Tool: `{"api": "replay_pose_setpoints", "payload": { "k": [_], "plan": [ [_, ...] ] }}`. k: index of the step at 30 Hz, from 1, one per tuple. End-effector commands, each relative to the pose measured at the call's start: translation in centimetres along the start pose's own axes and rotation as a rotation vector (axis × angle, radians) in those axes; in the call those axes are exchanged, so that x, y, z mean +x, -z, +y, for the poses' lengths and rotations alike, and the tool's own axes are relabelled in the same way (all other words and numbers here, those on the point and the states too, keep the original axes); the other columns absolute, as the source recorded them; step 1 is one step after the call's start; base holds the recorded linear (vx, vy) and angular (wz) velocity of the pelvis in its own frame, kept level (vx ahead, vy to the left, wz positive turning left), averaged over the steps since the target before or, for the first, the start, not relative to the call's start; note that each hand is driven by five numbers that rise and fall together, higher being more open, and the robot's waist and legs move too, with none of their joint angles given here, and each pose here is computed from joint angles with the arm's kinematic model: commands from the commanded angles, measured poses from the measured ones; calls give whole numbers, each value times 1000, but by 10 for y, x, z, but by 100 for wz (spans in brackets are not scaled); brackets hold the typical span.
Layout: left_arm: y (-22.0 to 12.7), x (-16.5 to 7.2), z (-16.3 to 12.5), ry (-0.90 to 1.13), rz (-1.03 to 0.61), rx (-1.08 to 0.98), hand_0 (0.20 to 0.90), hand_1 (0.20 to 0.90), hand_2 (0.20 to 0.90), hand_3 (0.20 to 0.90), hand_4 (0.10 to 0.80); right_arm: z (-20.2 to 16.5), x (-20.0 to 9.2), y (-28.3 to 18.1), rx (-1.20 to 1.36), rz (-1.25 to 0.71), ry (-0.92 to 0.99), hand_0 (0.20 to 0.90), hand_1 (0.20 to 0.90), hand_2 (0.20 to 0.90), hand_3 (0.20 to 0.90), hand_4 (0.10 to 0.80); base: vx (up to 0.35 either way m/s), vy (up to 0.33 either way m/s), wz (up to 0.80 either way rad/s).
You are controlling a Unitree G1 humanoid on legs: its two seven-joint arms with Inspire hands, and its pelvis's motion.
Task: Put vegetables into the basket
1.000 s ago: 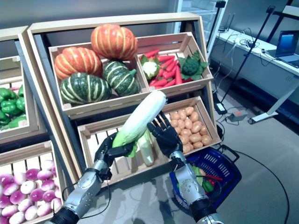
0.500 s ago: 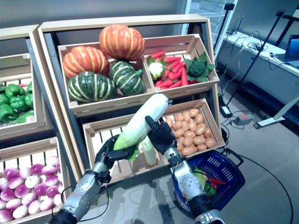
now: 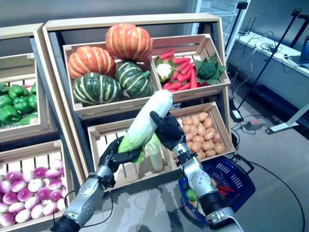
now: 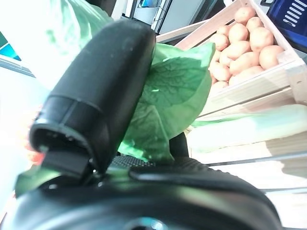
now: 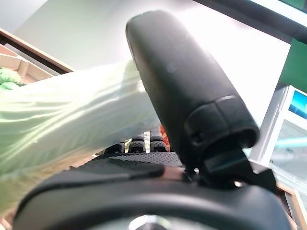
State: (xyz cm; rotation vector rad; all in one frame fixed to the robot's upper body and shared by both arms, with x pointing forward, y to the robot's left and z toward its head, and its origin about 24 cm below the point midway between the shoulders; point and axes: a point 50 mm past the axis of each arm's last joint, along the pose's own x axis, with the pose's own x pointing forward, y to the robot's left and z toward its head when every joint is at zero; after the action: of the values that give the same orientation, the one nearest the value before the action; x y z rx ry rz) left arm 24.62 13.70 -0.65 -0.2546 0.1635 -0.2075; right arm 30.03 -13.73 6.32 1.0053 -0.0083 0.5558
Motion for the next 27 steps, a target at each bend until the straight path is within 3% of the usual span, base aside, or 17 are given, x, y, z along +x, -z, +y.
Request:
{"api": "replay_pose_setpoints", "payload": {
  "k": [1, 15, 16, 17, 27],
  "plan": [
    [-10, 11, -23, 186, -51, 116, 300, 300, 300, 300, 400, 85, 60, -63, -105, -293, -416, 300, 300, 300, 300, 400, 6, -5, 3],
    [-2, 8, -18, 181, -5, 131, 300, 300, 300, 300, 400, 77, 58, -66, -147, -285, -346, 300, 300, 300, 300, 400, 1, -1, 1],
    [-1, 8, -18, 180, -1, 131, 780, 780, 780, 780, 720, 75, 57, -65, -147, -283, -343, 300, 300, 300, 300, 400, 0, 0, 0],
    [0, 7, -17, 170, 7, 130, 900, 900, 900, 900, 800, 74, 56, -65, -150, -279, -335, 300, 300, 300, 300, 400, 0, 0, 0],
    [11, -3, 1, 93, 76, 133, 900, 900, 900, 900, 800, 23, 22, -67, -87, -317, -148, 300, 300, 300, 300, 400, 1, -1, 0]
  ]
}}
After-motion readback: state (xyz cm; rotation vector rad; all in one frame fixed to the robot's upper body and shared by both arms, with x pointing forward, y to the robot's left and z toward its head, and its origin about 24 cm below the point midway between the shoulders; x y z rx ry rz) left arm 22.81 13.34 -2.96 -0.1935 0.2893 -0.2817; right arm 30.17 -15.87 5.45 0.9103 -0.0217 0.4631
